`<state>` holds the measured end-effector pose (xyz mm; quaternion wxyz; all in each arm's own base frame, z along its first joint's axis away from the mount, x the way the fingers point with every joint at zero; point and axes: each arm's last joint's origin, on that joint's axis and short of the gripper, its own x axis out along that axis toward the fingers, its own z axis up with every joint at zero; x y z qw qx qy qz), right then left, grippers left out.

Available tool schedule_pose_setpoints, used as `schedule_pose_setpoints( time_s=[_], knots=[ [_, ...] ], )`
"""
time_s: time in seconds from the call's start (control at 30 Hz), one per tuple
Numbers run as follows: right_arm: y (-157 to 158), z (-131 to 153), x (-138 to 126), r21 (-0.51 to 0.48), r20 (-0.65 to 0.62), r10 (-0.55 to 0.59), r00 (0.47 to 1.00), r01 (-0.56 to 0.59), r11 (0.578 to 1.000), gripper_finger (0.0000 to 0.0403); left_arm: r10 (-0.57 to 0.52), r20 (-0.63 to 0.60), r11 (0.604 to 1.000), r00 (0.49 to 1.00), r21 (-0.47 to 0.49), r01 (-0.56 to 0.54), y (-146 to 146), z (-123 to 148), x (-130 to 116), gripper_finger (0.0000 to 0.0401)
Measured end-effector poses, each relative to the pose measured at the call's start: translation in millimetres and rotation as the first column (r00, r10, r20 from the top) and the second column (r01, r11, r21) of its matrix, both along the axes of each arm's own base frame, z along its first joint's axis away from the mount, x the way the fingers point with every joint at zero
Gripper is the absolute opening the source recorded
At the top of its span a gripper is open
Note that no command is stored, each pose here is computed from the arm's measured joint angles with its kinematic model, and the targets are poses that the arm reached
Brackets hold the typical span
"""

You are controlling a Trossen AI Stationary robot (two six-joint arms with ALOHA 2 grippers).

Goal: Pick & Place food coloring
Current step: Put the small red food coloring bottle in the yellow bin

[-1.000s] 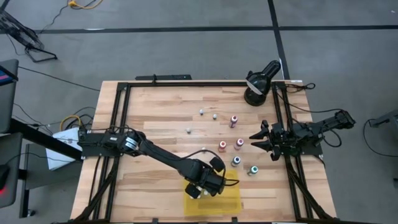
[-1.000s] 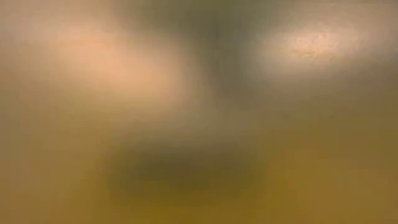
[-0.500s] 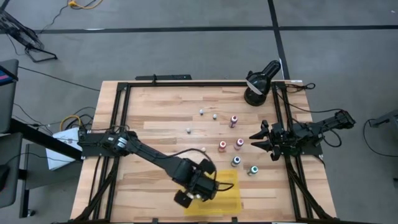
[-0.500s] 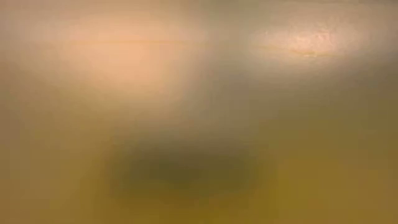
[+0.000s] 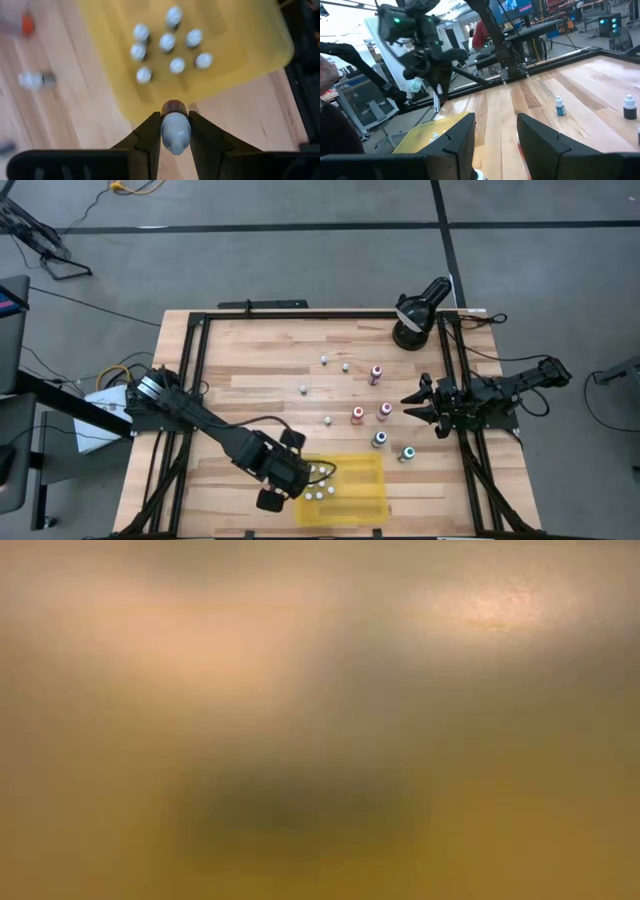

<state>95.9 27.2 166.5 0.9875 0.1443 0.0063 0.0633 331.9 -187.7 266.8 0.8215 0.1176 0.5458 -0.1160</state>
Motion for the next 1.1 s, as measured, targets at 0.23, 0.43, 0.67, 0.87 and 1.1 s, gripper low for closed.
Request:
schedule_pose_setpoints(
  time_s=[0.23,0.43,0.67,0.87,1.1],
  knots=[
    [0,0,0,0.0,0.0,0.0,1.0,0.0,1.0,0.0139,0.194,-0.024,0.979,0.981,-0.06,-0.195,7,-11,10,0.008],
    [0,0,0,0.0,0.0,0.0,1.0,0.0,1.0,0.0137,0.203,-0.097,0.974,0.974,-0.084,-0.211,4,-27,24,0.008],
    [0,0,0,0.0,0.0,0.0,1.0,0.0,1.0,0.0138,0.19,-0.114,0.977,0.975,-0.072,-0.199,2,-31,37,0.008],
    [0,0,0,0.0,0.0,0.0,1.0,0.0,1.0,0.0137,0.212,-0.108,0.972,0.971,-0.077,-0.221,8,-29,42,0.008],
    [0,0,0,0.0,0.0,0.0,1.0,0.0,1.0,0.0138,0.15,-0.068,0.986,0.986,-0.057,-0.154,9,-17,45,0.008]
  ],
)
